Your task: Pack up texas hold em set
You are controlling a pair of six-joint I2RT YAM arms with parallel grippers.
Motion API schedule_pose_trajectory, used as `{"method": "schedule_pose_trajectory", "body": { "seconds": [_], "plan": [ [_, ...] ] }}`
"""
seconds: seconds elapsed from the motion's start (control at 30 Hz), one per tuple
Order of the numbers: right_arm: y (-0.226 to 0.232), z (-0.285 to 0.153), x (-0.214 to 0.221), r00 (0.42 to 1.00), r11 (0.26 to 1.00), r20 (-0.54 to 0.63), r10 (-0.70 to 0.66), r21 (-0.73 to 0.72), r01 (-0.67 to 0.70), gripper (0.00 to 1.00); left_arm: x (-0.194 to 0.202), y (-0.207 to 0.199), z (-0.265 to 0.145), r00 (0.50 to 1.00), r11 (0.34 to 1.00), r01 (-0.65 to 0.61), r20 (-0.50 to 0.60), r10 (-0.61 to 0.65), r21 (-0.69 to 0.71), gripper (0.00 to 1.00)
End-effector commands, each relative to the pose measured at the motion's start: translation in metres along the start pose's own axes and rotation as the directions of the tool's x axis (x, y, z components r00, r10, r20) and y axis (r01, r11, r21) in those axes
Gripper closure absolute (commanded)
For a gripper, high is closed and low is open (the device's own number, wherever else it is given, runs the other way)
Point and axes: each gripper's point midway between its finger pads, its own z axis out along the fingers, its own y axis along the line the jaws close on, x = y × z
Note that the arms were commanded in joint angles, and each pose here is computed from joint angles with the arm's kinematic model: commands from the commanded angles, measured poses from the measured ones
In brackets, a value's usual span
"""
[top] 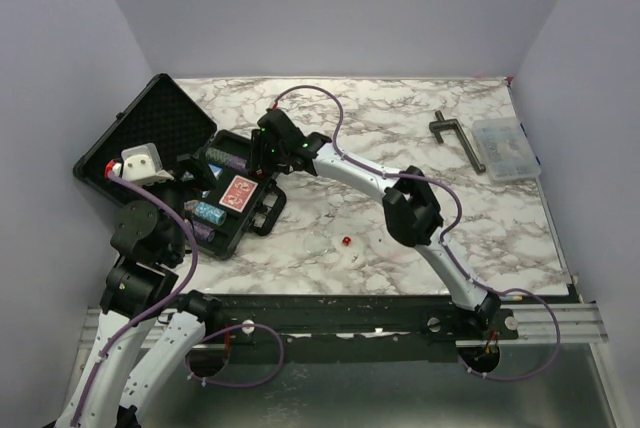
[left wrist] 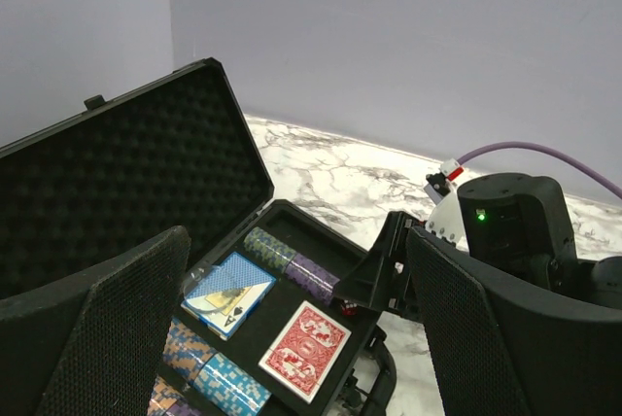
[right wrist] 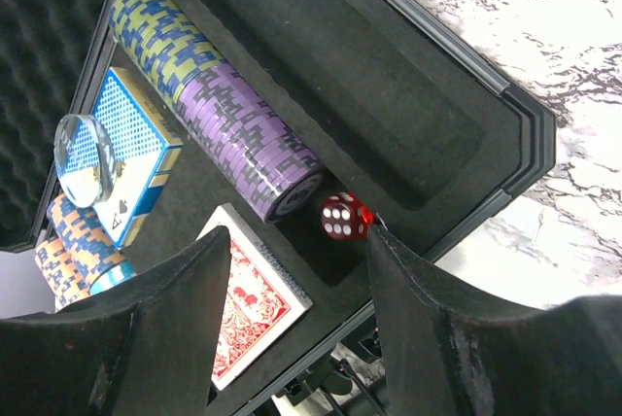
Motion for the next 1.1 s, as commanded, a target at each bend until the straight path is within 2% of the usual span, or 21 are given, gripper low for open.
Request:
{"method": "schedule_pose_trajectory", "body": {
  "seconds": [0.0,0.23,0.43,0.53,0.77,0.97,1.07],
  "plan": [
    [0.002,0.002,-0.005,1.0,1.0,0.005,-0.017,-0.013,0.017,0.38,0.001,0.002,0.001,1.0,1.0,-0.014,0.007,0.014,-0.013,0.08],
    [0.02,-0.026,-0.026,0.997,0.997,0.04,-0.062,-0.054,0.064,0.31,0.001,0.002,0.001,1.0,1.0,-0.016,0.006,0.016,-0.012,0.08],
    [0.042,-0.085,-0.059,0.988,0.991,0.124,-0.091,-0.083,0.102,0.13,0.004,0.001,0.002,1.0,1.0,-0.025,-0.002,0.025,-0.008,0.08],
    [0.045,-0.117,-0.07,0.981,0.989,0.168,-0.102,-0.086,0.117,0.1,0.005,0.0,0.003,1.0,1.0,-0.029,-0.007,0.029,-0.005,0.08],
    [0.021,-0.179,-0.061,0.974,0.993,0.2,-0.104,-0.038,0.114,0.08,0.012,-0.004,0.008,0.998,0.999,-0.045,-0.031,0.045,0.009,0.08],
    [-0.016,-0.226,-0.049,0.965,0.996,0.249,-0.087,0.046,0.078,0.07,0.022,-0.016,0.012,0.996,0.997,-0.058,-0.063,0.062,0.053,0.08],
    [-0.04,-0.244,-0.04,0.96,0.992,0.265,-0.089,0.109,0.062,0.03,0.028,-0.024,0.014,0.993,0.994,-0.07,-0.084,0.077,0.083,0.08]
  ]
}}
